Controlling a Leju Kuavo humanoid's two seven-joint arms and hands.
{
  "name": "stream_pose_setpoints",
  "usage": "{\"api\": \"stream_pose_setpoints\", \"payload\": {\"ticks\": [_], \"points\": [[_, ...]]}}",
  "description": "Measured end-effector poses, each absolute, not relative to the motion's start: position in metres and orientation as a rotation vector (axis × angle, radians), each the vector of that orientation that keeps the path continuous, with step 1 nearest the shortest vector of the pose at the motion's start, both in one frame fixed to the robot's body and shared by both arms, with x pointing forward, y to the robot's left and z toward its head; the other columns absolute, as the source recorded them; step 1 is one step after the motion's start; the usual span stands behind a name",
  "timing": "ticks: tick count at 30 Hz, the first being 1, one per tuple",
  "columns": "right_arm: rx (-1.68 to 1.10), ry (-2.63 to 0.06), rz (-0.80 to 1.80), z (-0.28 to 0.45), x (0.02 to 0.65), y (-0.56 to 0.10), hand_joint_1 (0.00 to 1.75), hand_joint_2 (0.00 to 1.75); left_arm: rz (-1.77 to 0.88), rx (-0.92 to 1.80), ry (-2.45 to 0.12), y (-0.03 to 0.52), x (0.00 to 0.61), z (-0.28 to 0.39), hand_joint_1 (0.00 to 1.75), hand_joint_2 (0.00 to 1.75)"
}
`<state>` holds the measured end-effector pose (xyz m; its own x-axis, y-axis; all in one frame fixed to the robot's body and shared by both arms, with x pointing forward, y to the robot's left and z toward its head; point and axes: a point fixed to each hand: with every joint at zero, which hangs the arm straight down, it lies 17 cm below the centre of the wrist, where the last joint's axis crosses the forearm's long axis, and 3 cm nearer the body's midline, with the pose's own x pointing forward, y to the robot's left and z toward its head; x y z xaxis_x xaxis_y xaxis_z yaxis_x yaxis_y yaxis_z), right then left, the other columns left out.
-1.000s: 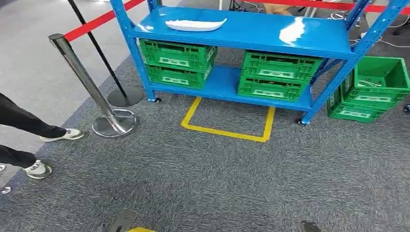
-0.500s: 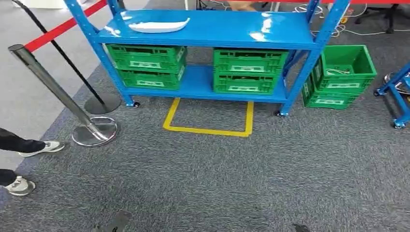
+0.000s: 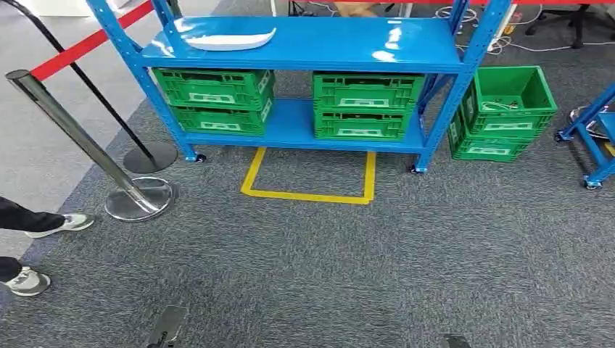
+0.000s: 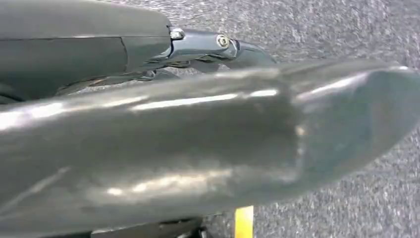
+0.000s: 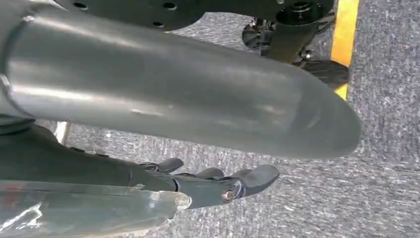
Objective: Take the parts from the cabinet and place them on the table.
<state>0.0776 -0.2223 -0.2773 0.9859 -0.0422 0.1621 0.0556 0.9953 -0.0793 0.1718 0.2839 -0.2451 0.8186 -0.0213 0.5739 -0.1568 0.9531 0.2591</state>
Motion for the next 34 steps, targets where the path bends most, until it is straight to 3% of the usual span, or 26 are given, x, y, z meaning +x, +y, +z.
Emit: {"api": "stream_pose_setpoints", "payload": {"ticks": [34], "points": [[-0.067,-0.167,-0.037,-0.277,0.074,-0.215,0.0,0.0,0.023,0.302,-0.634,0.283,0.176,-0.243,0.0,0.0]]}}
